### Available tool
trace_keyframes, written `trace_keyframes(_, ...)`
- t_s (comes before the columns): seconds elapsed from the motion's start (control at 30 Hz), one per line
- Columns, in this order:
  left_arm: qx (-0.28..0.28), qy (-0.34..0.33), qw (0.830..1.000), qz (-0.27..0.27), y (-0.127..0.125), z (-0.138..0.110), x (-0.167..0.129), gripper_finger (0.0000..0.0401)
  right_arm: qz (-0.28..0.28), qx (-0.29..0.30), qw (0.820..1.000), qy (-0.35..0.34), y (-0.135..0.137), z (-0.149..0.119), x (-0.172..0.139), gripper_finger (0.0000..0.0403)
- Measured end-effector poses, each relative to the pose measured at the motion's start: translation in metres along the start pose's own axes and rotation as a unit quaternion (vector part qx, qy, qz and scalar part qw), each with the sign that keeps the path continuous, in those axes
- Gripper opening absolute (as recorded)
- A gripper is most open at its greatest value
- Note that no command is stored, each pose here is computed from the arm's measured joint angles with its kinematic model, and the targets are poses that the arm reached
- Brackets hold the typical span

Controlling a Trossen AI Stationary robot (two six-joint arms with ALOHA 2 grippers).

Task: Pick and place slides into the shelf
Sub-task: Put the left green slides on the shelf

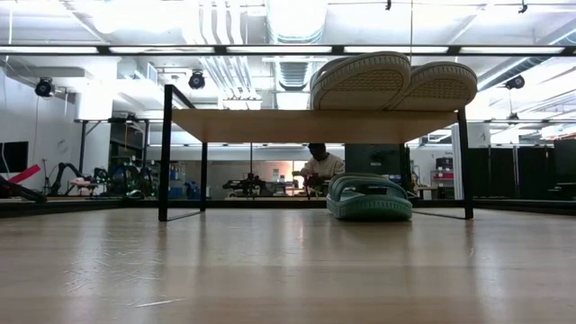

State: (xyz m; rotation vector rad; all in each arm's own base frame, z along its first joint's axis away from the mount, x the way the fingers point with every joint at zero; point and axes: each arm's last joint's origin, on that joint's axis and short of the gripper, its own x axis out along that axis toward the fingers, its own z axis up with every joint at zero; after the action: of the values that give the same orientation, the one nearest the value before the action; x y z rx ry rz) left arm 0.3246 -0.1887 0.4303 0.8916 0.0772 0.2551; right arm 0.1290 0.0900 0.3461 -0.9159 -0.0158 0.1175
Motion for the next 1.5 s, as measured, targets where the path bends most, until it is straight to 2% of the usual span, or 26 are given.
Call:
trace_keyframes(0.27,-0.003,-0.002,1.000,-0.004,0.000,-0.001,0.000,0.0244,-0.014,-0.010,1.000,0.002,-0.006,-0.003,-0.003,0.0043)
trace_keyframes(0.47,-0.004,-0.004,1.000,-0.006,0.000,-0.001,0.000,0.0244,-0.016,-0.010,0.999,-0.045,-0.010,0.003,-0.002,0.0043)
trace_keyframes(0.67,-0.004,-0.004,1.000,-0.005,0.000,-0.001,0.000,0.0244,-0.005,-0.016,0.999,-0.038,-0.008,0.000,0.007,0.0043)
trace_keyframes(0.93,-0.005,-0.004,1.000,-0.005,0.001,-0.001,-0.001,0.0244,-0.004,-0.023,0.999,-0.024,-0.013,-0.012,0.022,0.0043)
trace_keyframes(1.2,-0.009,-0.004,1.000,-0.005,0.001,-0.001,-0.001,0.0244,0.007,0.003,0.999,-0.042,-0.025,-0.027,0.032,0.0043)
trace_keyframes(1.3,-0.029,-0.004,1.000,-0.005,0.001,-0.001,-0.001,0.0244,0.013,0.008,0.999,-0.048,-0.026,-0.030,0.036,0.0043)
trace_keyframes(1.5,-0.032,-0.005,0.999,-0.005,0.002,-0.001,-0.001,0.0244,0.025,0.005,0.999,-0.030,-0.021,-0.035,0.048,0.0043)
